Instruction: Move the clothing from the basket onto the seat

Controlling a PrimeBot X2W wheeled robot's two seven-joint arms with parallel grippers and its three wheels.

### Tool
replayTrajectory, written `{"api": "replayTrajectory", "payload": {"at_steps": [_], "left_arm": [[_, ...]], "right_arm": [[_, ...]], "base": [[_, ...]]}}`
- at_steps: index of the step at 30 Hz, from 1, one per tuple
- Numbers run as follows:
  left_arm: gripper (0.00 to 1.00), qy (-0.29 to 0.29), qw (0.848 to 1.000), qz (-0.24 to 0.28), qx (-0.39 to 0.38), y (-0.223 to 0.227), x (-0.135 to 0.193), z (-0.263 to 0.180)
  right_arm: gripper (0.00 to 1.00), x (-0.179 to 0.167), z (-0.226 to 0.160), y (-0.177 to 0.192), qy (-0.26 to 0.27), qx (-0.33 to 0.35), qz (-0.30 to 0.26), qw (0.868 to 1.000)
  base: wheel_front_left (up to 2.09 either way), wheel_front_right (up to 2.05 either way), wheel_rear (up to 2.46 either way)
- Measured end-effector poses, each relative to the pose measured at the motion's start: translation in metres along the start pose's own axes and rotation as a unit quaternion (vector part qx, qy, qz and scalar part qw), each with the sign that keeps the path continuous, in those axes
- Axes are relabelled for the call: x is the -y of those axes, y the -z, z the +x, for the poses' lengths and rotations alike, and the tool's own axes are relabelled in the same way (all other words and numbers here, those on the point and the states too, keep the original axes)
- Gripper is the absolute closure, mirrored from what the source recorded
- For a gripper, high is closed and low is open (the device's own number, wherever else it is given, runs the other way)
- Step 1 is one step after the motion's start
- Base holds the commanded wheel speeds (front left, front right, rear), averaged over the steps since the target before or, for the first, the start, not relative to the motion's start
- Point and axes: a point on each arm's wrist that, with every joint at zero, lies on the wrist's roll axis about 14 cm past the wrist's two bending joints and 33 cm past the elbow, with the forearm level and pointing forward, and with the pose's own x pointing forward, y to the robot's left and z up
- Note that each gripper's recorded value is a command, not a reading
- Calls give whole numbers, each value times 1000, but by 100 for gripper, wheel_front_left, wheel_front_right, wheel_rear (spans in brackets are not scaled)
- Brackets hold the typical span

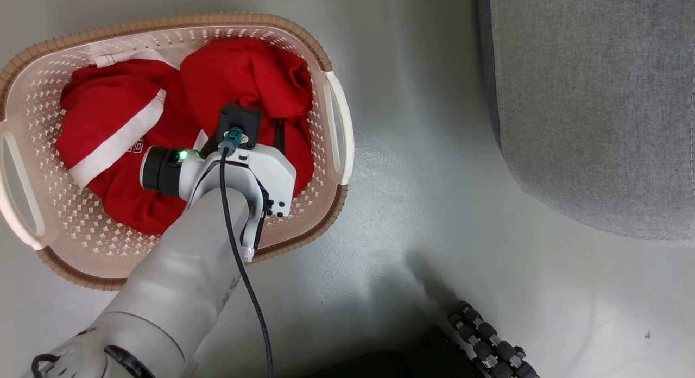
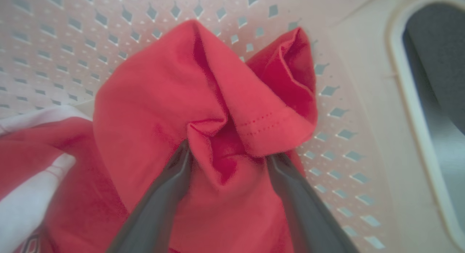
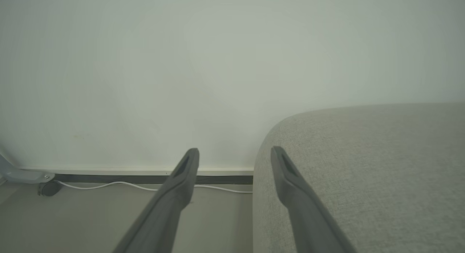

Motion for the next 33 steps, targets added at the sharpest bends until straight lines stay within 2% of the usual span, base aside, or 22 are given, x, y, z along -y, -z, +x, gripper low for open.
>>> {"api": "replayTrajectory", "payload": {"at_steps": [1, 10, 17, 25, 33], "left_arm": [[100, 1, 1000, 1, 1, -2, 0, 0], [100, -5, 1000, -6, 8, -16, -1, -13], [100, -8, 999, -8, 50, -51, 1, -32], [100, -16, 995, -5, 95, -78, 5, -70], [100, -33, 986, 5, 165, -115, 7, -116]], "right_arm": [[0, 0, 0, -1, 0, 1, 0, 1000], [0, -4, 2, -18, -1, 19, 7, 1000], [0, -10, 1, -36, -7, 36, 11, 999], [0, -21, -10, -57, -14, 45, 17, 999], [0, -41, -22, -81, -32, 58, 25, 998]], "base": [[0, 0, 0], [0, 0, 0], [0, 0, 0], [0, 0, 0], [0, 0, 0]]}}
